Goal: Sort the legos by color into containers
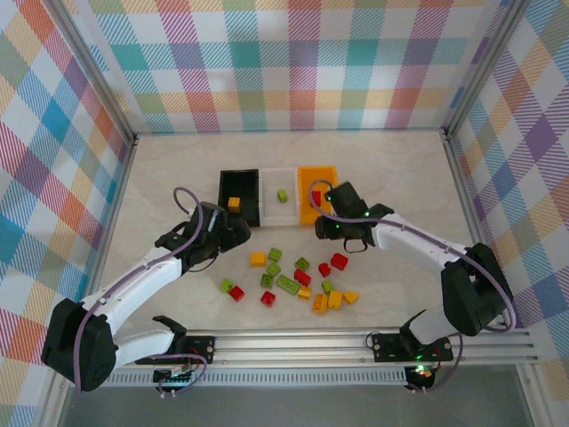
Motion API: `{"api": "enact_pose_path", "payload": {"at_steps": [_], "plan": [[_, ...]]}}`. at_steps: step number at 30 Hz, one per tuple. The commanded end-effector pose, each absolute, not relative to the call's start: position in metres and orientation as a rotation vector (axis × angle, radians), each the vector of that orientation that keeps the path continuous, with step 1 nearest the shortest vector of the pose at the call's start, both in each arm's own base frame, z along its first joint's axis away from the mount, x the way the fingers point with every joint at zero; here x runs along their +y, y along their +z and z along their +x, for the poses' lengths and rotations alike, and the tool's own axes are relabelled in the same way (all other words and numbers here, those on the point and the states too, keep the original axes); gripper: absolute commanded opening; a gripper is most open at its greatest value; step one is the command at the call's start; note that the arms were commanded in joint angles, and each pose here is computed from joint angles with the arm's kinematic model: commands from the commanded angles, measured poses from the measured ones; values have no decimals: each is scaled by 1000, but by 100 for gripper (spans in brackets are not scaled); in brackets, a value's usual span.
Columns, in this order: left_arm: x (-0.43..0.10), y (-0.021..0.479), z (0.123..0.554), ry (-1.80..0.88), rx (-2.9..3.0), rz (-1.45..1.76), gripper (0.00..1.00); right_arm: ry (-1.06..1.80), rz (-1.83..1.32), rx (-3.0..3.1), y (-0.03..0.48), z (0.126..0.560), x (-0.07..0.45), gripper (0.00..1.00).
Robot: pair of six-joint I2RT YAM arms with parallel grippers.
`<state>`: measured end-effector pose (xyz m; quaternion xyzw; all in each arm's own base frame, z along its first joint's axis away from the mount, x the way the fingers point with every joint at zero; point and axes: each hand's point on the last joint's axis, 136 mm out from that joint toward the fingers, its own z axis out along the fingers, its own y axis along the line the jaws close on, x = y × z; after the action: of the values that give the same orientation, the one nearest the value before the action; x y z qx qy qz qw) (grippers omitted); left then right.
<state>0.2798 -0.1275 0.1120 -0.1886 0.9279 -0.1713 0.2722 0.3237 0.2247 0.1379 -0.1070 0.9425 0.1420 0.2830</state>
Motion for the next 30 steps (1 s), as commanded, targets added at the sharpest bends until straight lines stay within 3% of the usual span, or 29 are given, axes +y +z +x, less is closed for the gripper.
{"api": "enact_pose_path", "payload": {"at_steps": [1, 11, 15, 18, 21, 27, 30], "plan": [[-132, 116, 284, -499, 2495, -506, 100, 350, -328, 2531, 145, 343, 228, 42], [-129, 114, 282, -459, 2540, -474, 100, 251, -235, 2538, 132, 435, 232, 43], [-130, 113, 284, -451, 2548, -455, 100, 236, -241, 2550, 130, 450, 239, 53], [-137, 111, 287, -469, 2568, -414, 97, 244, -231, 2546, 134, 452, 241, 66], [-146, 111, 290, -456, 2594, -358, 92, 266, -231, 2526, 143, 450, 243, 71], [-177, 108, 287, -395, 2631, -168, 91, 321, -222, 2489, 156, 428, 239, 73], [-191, 96, 282, -369, 2674, -90, 86, 331, -221, 2487, 152, 411, 233, 73]]}}
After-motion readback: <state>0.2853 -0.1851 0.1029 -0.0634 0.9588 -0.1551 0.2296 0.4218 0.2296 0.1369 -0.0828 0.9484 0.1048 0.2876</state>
